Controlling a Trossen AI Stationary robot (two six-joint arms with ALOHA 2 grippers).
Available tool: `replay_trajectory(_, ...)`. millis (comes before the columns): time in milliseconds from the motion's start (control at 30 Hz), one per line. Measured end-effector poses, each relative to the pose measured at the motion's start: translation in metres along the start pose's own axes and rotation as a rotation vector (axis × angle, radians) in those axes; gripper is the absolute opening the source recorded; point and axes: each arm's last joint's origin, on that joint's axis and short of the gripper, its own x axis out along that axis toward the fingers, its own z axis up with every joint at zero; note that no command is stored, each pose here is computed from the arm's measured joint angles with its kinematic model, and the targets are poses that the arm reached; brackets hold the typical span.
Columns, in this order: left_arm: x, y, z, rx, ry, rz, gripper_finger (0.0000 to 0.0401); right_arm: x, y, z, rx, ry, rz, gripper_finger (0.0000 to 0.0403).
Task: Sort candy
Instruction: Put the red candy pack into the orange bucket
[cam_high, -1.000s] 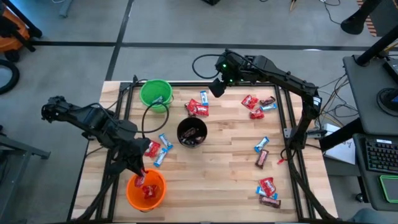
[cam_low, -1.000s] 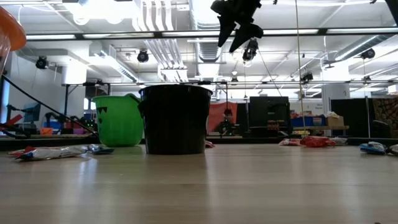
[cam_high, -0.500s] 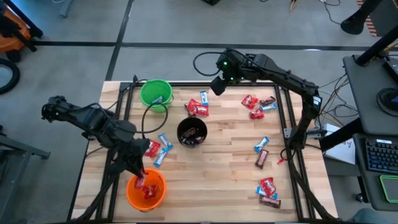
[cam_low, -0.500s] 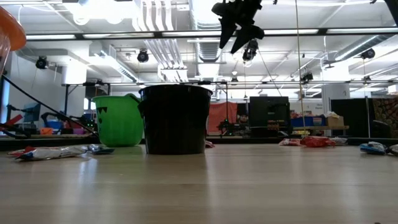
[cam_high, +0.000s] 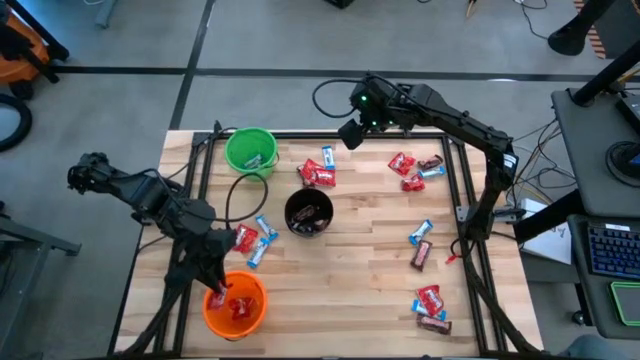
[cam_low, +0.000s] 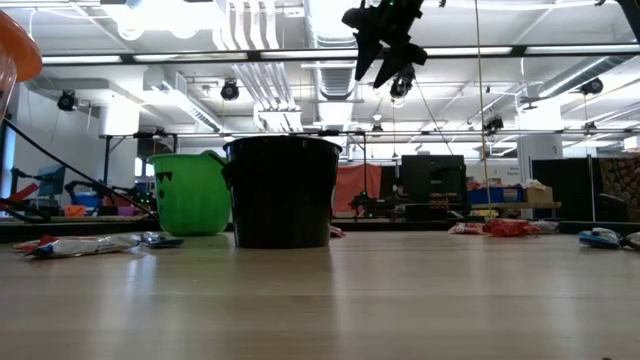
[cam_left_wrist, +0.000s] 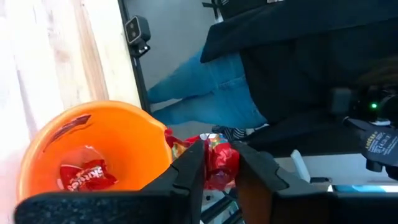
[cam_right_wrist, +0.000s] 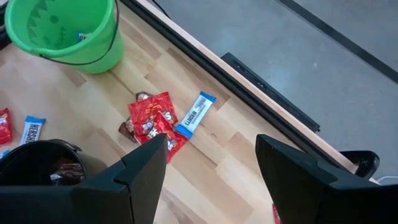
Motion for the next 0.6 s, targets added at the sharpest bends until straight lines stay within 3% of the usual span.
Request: replay_trajectory(600,0.0018,-0.0008,0.001,-0.044,0.023,-0.036,0.0099,0.0,0.0002,-0.0001,0.0,0.002,0.004,0.0237)
